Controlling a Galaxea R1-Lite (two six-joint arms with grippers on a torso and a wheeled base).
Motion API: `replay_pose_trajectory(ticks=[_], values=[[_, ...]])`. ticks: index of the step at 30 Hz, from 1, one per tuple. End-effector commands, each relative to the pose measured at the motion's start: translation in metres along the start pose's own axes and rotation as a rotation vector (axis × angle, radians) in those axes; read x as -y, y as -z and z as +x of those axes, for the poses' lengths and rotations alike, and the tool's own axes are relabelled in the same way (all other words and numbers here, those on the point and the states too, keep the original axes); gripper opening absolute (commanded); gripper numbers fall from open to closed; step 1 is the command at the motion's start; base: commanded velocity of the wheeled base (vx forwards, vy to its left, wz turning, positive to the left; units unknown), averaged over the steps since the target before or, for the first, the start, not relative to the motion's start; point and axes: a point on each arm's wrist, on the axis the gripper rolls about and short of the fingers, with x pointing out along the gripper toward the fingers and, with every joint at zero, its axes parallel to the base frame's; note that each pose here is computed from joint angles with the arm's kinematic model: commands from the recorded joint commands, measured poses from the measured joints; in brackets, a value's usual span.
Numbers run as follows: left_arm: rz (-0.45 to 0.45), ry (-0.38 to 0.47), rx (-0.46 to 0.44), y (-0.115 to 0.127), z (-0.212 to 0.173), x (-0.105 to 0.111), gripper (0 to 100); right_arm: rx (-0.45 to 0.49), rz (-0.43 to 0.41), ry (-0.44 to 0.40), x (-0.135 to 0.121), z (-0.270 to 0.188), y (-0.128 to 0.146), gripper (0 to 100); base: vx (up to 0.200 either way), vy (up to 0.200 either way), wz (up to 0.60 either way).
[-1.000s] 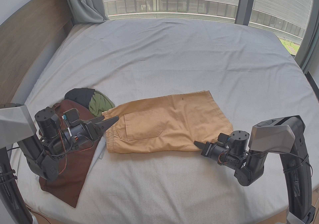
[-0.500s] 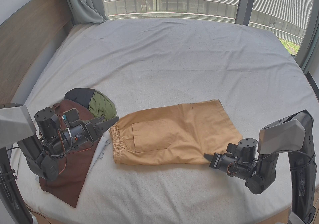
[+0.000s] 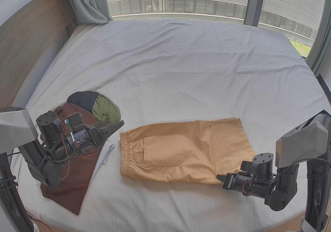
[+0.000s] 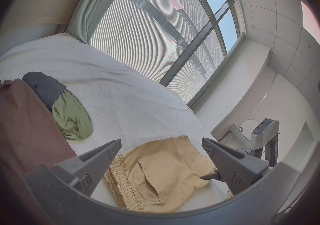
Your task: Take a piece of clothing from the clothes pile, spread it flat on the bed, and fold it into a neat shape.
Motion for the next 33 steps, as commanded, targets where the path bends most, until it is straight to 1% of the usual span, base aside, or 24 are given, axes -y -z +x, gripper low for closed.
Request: replay_pose_trajectory(ticks=[1, 4, 8, 9, 16, 20, 21, 24, 28, 33], values=[[0.001, 0.005, -0.004, 0.001, 0.001, 0.001, 100, -0.013, -0.004, -0.003, -0.002, -0.001, 0.003, 0, 0.000, 0.000, 0.00], [0.001, 0.009, -0.003, 0.000, 0.001, 0.002, 100, -0.013, -0.005, -0.005, -0.002, -0.001, 0.003, 0, 0.000, 0.000, 0.00], [-0.004, 0.031, -0.029, 0.004, -0.001, 0.002, 100, -0.009, -0.008, -0.011, -0.003, 0.000, 0.002, 0, 0.000, 0.000, 0.00], [-0.009, 0.029, -0.032, 0.005, -0.001, 0.002, 100, -0.013, -0.009, -0.008, -0.003, -0.001, 0.003, 100, 0.000, 0.000, 0.00], [-0.018, 0.030, -0.031, 0.005, -0.001, 0.002, 100, -0.031, -0.012, -0.007, -0.003, -0.004, 0.006, 100, 0.000, 0.000, 0.00], [-0.011, 0.030, -0.030, 0.005, -0.001, 0.002, 100, -0.124, -0.056, -0.030, -0.006, -0.019, 0.021, 100, 0.000, 0.000, 0.00], [-0.010, 0.031, -0.029, 0.004, -0.001, 0.003, 100, -0.134, -0.068, -0.039, -0.006, -0.023, 0.021, 100, 0.000, 0.000, 0.00], [-0.007, 0.030, -0.028, 0.004, -0.002, 0.003, 100, -0.160, -0.102, -0.085, -0.012, -0.033, 0.022, 100, 0.000, 0.000, 0.00], [-0.013, 0.029, -0.032, 0.005, -0.003, 0.004, 100, -0.190, -0.117, -0.186, -0.023, -0.050, 0.020, 100, 0.000, 0.000, 0.00], [-0.013, 0.029, -0.032, 0.005, -0.003, 0.005, 100, -0.151, -0.135, -0.264, -0.034, -0.062, 0.010, 100, 0.000, 0.000, 0.00]])
